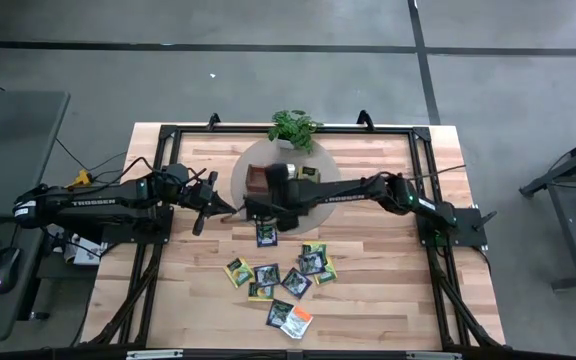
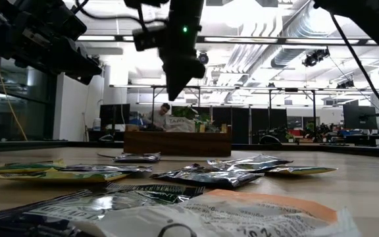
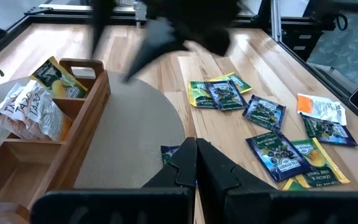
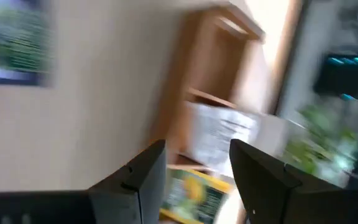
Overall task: Pick & Place Tea
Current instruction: Put the yellow tea bag into the right section of the wooden organizer
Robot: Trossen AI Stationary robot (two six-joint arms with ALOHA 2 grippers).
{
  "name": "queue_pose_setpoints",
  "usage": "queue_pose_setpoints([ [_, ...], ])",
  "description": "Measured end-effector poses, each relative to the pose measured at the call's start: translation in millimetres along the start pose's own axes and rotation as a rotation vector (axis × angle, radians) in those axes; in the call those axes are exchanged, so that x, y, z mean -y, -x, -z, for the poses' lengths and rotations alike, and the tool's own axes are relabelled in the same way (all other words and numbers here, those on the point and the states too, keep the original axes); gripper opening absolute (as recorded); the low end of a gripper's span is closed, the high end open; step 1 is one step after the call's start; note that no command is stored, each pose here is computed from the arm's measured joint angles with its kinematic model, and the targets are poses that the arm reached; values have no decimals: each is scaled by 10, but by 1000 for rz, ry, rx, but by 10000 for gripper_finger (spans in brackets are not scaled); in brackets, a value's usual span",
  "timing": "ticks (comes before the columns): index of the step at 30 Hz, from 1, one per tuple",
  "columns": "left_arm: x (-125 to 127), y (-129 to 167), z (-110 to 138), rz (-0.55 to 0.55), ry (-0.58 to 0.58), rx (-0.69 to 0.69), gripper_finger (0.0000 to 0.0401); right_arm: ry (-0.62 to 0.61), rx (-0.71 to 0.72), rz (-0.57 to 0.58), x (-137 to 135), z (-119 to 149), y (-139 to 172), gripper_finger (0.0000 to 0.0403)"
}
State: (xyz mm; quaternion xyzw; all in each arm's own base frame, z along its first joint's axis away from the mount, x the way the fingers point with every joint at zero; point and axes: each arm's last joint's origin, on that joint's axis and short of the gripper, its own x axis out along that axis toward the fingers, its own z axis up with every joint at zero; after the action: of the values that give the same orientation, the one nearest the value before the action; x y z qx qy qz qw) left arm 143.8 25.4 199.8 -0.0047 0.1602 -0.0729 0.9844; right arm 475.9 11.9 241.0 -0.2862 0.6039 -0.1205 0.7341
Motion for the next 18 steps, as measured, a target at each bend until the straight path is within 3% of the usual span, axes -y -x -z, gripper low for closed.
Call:
queue_pose_setpoints([
  [8, 0, 0, 0, 0, 0, 0, 0, -44, 66, -162, -433, -91, 260, 176],
  [14, 0, 0, 0, 0, 0, 0, 0, -193, -25, -324, -676, -19, 414, 179],
  [18, 0, 0, 0, 0, 0, 0, 0, -207, -85, -341, -746, 70, 570, 179],
])
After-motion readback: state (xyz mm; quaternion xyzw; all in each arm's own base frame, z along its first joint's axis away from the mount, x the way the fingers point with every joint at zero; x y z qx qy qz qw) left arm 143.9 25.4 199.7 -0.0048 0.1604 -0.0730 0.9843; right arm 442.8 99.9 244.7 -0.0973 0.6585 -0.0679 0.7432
